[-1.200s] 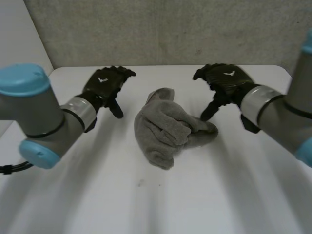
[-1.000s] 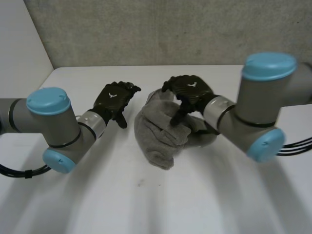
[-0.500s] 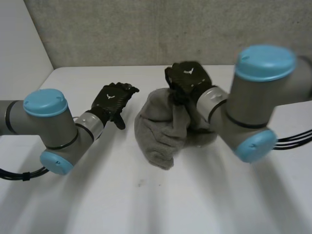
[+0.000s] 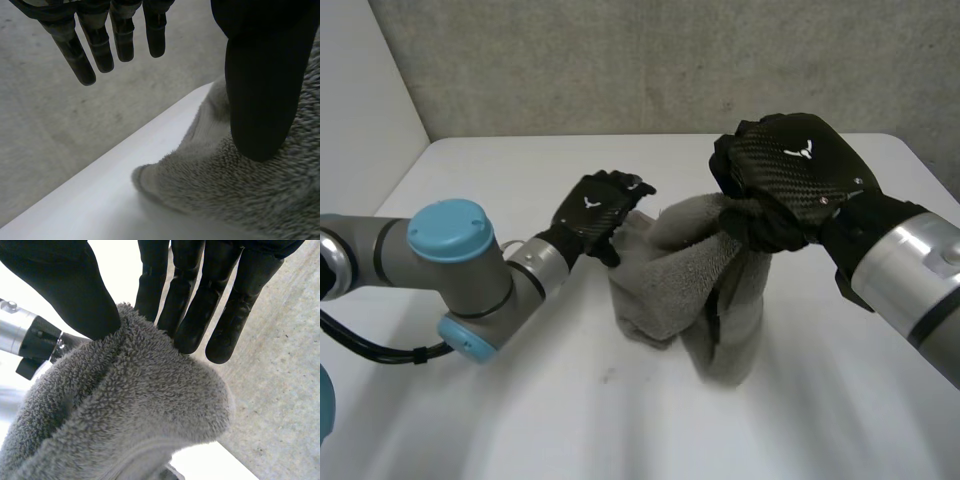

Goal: Fold the towel.

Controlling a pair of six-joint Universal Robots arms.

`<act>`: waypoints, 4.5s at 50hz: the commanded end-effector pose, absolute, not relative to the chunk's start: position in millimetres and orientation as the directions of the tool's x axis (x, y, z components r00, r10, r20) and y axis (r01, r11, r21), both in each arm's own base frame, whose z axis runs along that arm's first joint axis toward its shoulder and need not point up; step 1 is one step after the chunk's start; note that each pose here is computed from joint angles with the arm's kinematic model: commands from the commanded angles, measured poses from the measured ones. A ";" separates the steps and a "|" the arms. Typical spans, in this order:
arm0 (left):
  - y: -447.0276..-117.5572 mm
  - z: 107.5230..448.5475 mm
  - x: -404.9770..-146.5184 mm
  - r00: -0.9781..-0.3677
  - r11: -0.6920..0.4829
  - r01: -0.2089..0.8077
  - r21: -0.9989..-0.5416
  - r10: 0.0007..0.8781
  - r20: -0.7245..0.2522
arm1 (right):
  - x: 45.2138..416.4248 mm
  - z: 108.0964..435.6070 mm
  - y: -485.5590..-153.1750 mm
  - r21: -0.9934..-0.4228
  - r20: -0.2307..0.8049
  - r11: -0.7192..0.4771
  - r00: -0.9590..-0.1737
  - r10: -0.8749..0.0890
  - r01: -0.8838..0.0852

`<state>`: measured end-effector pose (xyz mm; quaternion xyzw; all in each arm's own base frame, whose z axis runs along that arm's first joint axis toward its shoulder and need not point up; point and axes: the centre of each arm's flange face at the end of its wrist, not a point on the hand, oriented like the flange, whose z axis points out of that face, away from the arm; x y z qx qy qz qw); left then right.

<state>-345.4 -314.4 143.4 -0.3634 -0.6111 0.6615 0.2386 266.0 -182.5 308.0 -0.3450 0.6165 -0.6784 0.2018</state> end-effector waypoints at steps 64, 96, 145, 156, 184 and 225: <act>-304.3 152.1 -360.4 -0.494 -0.129 -0.069 -0.989 0.866 -0.079 | 273.4 333.7 -192.0 -0.940 0.300 -0.323 -0.719 -0.627 -0.110; -338.6 193.4 -344.9 -0.579 0.027 -0.328 -0.944 0.784 0.223 | 267.0 309.6 -210.8 -0.938 0.334 -0.296 -0.712 -0.618 -0.182; -136.6 216.7 -269.1 -0.676 -0.148 0.456 -0.877 0.583 -0.450 | 311.8 204.1 -276.0 -0.912 -0.231 0.356 -0.459 -0.858 -0.205; -121.7 223.1 -258.5 -0.664 -0.125 0.478 -0.870 0.597 -0.450 | 354.8 165.6 -275.9 -0.908 -0.229 0.336 -0.373 -0.899 -0.251; -204.5 229.9 -269.3 -0.744 -0.182 0.414 -0.892 0.497 -0.447 | 290.7 293.0 -230.5 -0.949 0.303 -0.164 -0.625 -0.719 -0.271; -312.6 369.4 -318.1 -0.920 -0.835 0.112 -0.539 0.118 -0.375 | 306.2 385.4 -317.2 -0.672 0.379 -0.726 -0.909 -0.173 -0.143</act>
